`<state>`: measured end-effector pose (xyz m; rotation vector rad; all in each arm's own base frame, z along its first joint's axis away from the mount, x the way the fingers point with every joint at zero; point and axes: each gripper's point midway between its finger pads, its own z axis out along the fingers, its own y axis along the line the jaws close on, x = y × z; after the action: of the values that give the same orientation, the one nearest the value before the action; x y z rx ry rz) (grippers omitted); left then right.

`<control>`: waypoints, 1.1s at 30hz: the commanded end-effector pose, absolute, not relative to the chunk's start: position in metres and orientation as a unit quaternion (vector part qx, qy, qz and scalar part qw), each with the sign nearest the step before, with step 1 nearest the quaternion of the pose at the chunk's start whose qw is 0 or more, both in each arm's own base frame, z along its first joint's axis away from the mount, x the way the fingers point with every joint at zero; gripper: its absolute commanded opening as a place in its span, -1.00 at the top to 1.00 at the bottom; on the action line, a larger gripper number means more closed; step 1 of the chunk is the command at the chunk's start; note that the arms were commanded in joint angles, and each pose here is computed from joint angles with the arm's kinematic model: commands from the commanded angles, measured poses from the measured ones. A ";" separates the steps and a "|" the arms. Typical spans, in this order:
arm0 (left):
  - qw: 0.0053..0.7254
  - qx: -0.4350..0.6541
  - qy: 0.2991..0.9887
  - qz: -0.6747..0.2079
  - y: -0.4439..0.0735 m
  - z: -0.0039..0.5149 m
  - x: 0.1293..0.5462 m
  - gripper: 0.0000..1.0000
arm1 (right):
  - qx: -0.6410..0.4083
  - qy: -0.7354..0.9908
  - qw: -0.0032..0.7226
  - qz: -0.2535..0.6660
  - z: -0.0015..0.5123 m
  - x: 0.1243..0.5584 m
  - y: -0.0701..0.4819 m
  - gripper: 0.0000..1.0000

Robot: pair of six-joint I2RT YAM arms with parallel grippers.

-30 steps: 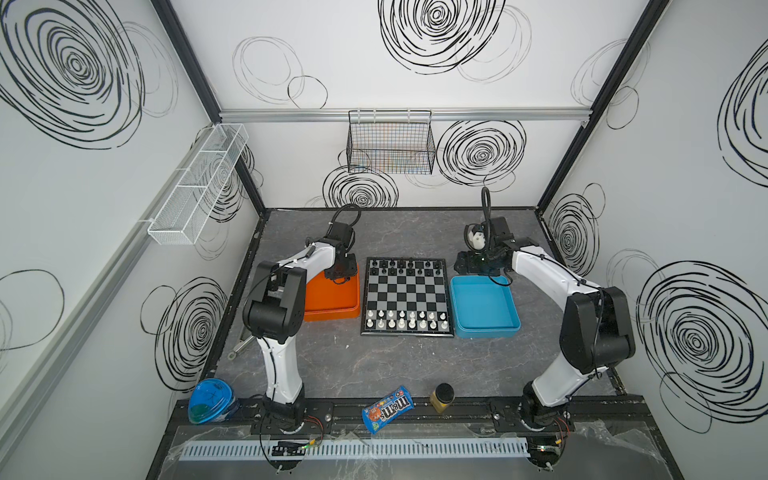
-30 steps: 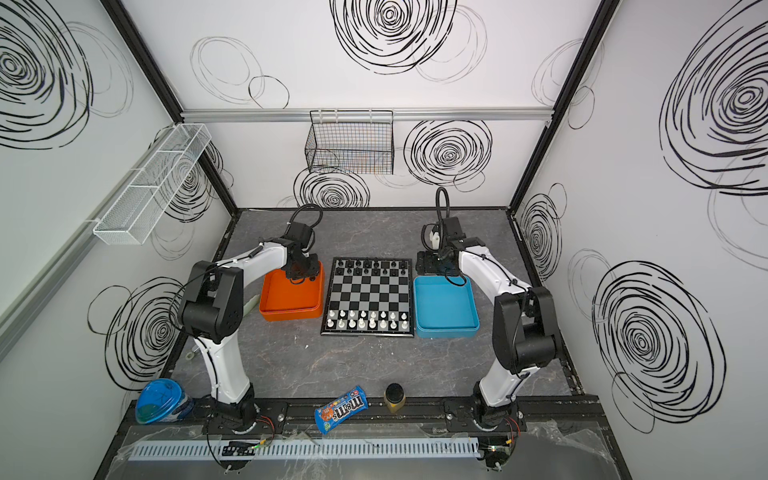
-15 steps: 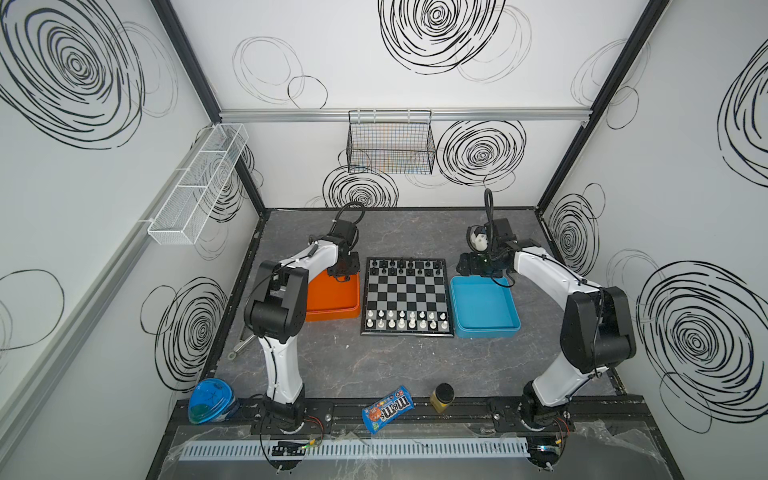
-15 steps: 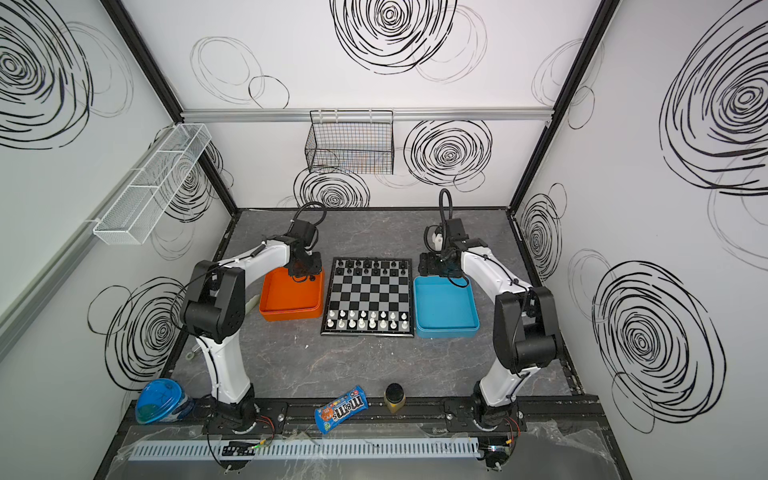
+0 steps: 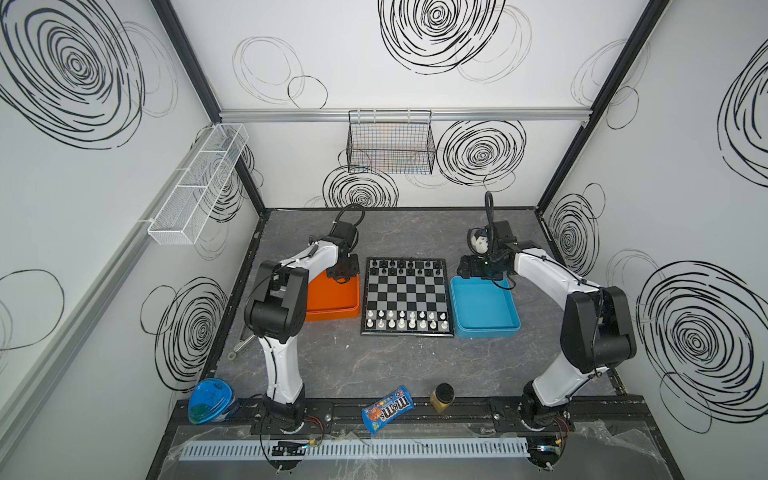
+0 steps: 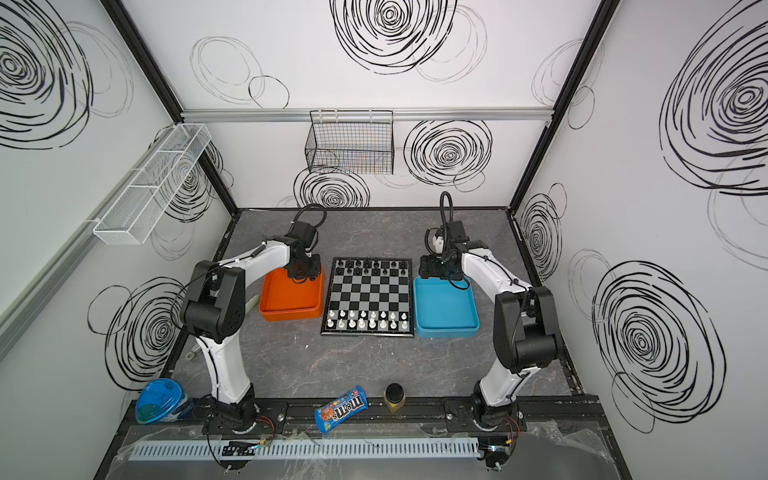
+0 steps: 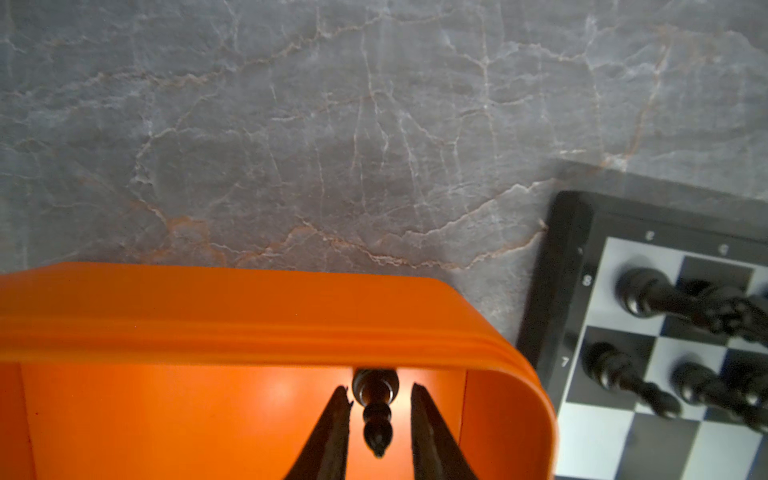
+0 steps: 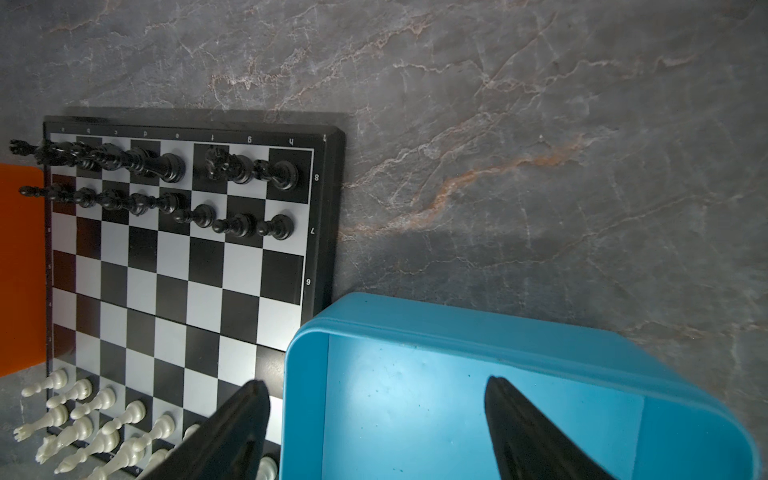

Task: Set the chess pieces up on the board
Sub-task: 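Lower the left gripper onto the last black pawn in the orange tray, then close the left gripper on the black pawn and lift it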

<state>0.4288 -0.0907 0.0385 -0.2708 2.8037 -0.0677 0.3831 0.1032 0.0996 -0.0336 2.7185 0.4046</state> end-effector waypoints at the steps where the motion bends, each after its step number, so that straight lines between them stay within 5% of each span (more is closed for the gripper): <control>1: 0.152 -0.094 0.984 -0.012 -0.090 0.033 0.426 0.42 | -0.017 0.970 0.199 0.142 0.099 0.382 0.101 -0.71; 33: 0.149 -0.083 0.985 0.000 -0.085 0.040 0.419 0.74 | -0.015 0.969 0.198 0.146 0.097 0.379 0.098 -0.71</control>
<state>0.4263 -0.0889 0.0377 -0.2553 2.8129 -0.0420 0.3793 0.1000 0.0929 -0.0321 2.7306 0.4096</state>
